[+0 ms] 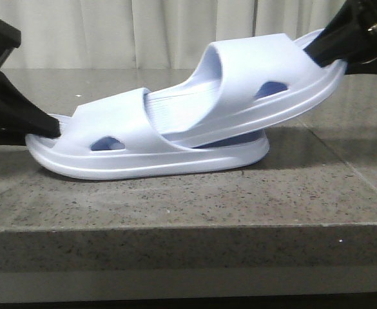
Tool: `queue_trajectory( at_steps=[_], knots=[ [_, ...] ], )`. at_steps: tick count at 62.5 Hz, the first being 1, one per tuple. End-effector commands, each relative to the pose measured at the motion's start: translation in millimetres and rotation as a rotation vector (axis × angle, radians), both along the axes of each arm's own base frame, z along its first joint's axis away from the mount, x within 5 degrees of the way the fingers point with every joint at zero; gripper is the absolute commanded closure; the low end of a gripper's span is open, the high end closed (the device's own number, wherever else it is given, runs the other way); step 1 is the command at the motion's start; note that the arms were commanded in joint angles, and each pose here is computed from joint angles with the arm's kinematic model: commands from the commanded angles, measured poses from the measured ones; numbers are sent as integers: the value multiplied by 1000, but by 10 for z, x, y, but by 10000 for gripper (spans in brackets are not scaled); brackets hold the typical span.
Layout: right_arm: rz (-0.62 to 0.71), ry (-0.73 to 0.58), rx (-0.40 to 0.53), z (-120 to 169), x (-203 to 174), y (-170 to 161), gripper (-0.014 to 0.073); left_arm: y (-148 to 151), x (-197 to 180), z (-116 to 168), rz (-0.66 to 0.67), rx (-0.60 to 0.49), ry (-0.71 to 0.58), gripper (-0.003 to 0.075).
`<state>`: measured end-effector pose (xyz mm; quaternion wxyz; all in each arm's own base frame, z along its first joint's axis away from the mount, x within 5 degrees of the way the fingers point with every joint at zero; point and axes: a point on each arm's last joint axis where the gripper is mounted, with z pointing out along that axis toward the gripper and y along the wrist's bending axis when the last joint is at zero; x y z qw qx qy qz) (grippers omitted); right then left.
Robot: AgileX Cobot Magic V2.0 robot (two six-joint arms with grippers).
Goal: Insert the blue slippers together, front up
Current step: 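Lift the right slipper and lower it onto the left-held slipper, nesting them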
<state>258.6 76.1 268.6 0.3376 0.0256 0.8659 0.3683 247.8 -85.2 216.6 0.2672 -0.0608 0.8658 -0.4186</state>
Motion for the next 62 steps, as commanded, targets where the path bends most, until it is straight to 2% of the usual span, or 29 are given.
queue_trajectory(
  at_steps=[1,19,35,47,53,62],
  knots=[
    [22,-28,43,84,-67,215,658,-54,10,171,-22,-66,-51,741],
    [120,90,20,-259,-71,628,658,-54,12,174,-18,-71,-50,741],
    [131,77,6,-266,-67,634,658,-54,12,174,-18,-71,-50,741],
    [123,55,-36,-257,-37,515,649,-54,12,174,-18,-71,-50,741],
    [117,38,-61,-227,-24,399,568,-54,12,174,-18,-71,-50,741],
    [111,18,-77,-145,-33,182,319,-54,12,174,-18,-71,-50,741]
  ],
)
